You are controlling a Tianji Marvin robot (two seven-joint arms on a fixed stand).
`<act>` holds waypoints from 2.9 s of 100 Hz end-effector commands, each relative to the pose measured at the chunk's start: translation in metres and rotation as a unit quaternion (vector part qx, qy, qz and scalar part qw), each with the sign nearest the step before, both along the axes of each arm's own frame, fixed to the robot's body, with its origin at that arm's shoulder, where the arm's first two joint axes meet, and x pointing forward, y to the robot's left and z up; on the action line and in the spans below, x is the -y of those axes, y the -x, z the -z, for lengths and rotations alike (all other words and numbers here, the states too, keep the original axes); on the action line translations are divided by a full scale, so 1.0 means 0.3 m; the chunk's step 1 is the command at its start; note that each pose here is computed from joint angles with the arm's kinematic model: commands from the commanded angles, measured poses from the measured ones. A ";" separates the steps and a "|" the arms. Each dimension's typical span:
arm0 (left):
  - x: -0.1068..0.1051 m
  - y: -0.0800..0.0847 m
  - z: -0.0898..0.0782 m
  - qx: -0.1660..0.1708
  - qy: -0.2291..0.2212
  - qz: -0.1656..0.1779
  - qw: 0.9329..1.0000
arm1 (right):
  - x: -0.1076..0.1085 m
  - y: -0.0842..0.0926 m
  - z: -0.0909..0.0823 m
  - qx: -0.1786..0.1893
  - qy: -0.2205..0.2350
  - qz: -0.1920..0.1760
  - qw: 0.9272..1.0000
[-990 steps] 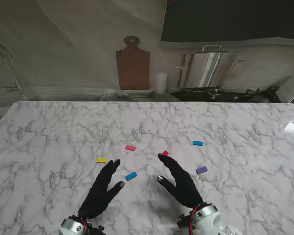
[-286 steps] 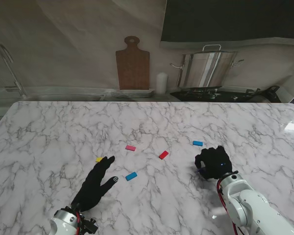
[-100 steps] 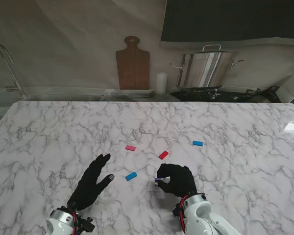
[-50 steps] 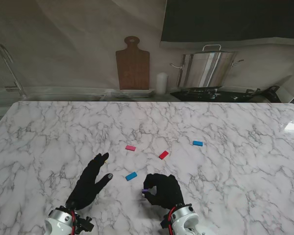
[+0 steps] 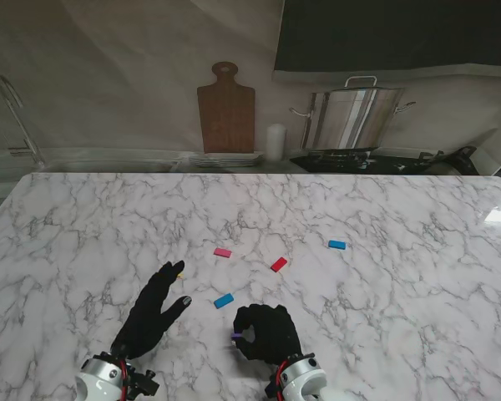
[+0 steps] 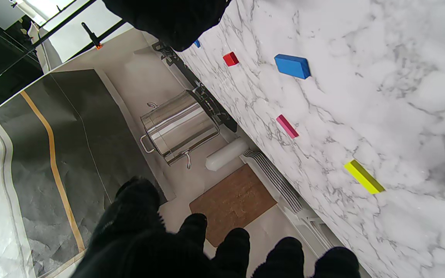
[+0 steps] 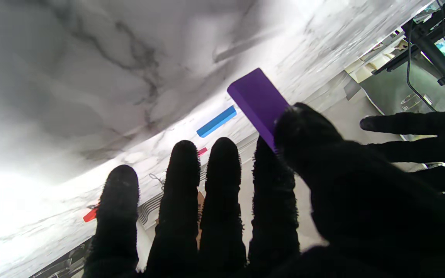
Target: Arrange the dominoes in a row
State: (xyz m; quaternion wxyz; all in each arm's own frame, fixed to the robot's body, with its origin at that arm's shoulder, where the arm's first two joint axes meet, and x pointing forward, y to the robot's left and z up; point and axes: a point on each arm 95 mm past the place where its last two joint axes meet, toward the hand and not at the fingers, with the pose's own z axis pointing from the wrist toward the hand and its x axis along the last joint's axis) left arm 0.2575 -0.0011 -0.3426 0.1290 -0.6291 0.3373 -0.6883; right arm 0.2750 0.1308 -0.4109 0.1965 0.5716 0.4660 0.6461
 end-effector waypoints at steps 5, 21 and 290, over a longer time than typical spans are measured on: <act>0.008 0.008 0.000 -0.003 0.002 0.006 1.000 | -0.001 0.005 0.017 -0.006 0.008 0.001 1.000; 0.009 0.008 0.000 -0.003 0.003 0.006 1.000 | -0.003 0.005 0.025 -0.012 0.009 -0.001 1.000; 0.010 0.006 -0.005 -0.003 -0.007 0.015 1.000 | 0.281 -0.211 -0.171 0.077 0.102 0.043 0.991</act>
